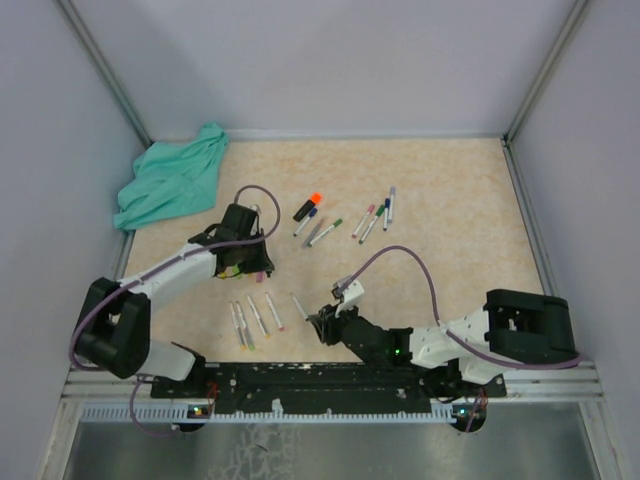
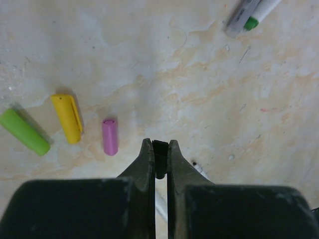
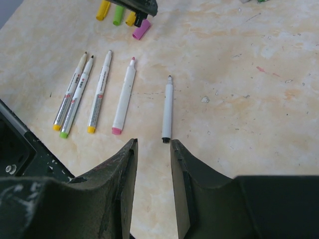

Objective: Open the pen caps
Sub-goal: Place the pen cap at the center of the board, then pick up the pen from the center of the board.

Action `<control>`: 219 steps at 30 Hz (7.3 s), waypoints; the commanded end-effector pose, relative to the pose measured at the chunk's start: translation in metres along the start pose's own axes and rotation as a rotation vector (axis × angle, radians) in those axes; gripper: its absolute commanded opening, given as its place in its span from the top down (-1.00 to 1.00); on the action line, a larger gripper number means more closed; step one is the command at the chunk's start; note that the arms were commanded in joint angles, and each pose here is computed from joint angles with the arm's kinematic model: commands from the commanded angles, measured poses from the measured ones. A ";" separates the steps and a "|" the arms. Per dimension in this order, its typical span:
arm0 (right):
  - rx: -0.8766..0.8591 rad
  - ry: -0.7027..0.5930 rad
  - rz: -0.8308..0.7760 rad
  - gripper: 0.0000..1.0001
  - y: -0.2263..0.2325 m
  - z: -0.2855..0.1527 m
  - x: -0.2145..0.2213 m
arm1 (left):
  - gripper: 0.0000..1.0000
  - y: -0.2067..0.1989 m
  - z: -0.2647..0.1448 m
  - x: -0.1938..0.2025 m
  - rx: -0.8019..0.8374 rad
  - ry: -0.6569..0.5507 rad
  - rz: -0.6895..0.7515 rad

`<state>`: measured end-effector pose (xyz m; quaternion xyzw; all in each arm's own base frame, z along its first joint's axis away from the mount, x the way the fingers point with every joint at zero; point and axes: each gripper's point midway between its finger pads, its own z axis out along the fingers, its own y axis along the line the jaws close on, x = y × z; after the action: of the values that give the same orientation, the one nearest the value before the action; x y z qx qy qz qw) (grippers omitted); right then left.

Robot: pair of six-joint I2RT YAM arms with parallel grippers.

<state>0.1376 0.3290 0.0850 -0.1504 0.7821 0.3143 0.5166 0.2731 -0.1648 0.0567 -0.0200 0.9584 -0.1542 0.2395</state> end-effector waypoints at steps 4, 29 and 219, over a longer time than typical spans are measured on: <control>-0.030 -0.068 0.049 0.34 0.019 0.005 -0.022 | 1.00 -0.012 0.032 -0.010 0.019 -0.020 -0.144; -0.041 -0.086 0.067 0.34 0.018 0.001 -0.025 | 0.10 -0.011 -0.027 -0.040 0.026 -0.300 -0.067; -0.125 -0.600 0.169 1.00 -0.031 0.005 -0.252 | -0.13 -0.196 -0.190 -0.082 1.051 -0.527 0.799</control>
<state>0.2719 0.2933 0.2916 0.0000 0.6055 0.4294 0.6700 0.2525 -0.2975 0.2925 0.4067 0.6274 -0.4976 0.4396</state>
